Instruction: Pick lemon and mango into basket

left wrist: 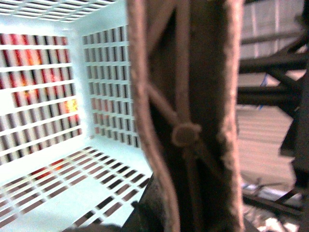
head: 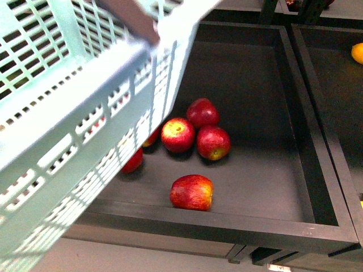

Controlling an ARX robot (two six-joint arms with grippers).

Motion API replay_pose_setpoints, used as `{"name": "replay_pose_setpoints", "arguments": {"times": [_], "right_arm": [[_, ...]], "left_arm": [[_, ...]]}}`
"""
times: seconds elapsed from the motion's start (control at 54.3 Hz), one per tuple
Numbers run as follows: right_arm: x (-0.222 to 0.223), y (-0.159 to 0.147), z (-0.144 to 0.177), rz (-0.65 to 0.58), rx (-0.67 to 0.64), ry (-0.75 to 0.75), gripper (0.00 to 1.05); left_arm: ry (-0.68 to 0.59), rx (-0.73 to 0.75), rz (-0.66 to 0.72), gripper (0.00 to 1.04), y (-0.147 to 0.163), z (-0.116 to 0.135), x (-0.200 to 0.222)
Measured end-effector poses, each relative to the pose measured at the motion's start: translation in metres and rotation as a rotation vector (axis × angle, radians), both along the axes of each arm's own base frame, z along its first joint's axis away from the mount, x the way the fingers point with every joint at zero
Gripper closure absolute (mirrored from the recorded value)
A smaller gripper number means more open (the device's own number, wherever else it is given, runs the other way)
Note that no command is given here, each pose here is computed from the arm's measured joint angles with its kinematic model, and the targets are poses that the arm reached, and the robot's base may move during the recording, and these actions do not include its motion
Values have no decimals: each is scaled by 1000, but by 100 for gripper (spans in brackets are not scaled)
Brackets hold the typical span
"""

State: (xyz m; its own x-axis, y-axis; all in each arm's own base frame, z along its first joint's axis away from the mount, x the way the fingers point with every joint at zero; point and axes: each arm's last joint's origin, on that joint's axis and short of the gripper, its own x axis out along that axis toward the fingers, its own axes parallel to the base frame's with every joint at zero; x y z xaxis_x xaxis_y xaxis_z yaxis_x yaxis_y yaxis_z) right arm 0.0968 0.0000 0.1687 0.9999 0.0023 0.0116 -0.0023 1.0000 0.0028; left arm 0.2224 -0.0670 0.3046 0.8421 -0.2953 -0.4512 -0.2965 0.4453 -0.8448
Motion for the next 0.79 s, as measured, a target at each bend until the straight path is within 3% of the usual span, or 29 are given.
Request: {"name": "replay_pose_setpoints", "arguments": {"times": [0.147,0.331,0.534,0.663,0.791], "right_arm": [[0,0,0,-2,0,0,9],[0,0,0,-3,0,0,9],[0,0,0,-3,0,0,9],[0,0,0,-3,0,0,9],[0,0,0,-3,0,0,9]], "left_arm": [[11,129,-102,100,-38,-10,43],[-6,116,-287,100,-96,-5,74],[-33,84,-529,100,-157,3,70],[-19,90,-647,100,-176,-1,57],[-24,104,-674,100,-180,-1,54]]}}
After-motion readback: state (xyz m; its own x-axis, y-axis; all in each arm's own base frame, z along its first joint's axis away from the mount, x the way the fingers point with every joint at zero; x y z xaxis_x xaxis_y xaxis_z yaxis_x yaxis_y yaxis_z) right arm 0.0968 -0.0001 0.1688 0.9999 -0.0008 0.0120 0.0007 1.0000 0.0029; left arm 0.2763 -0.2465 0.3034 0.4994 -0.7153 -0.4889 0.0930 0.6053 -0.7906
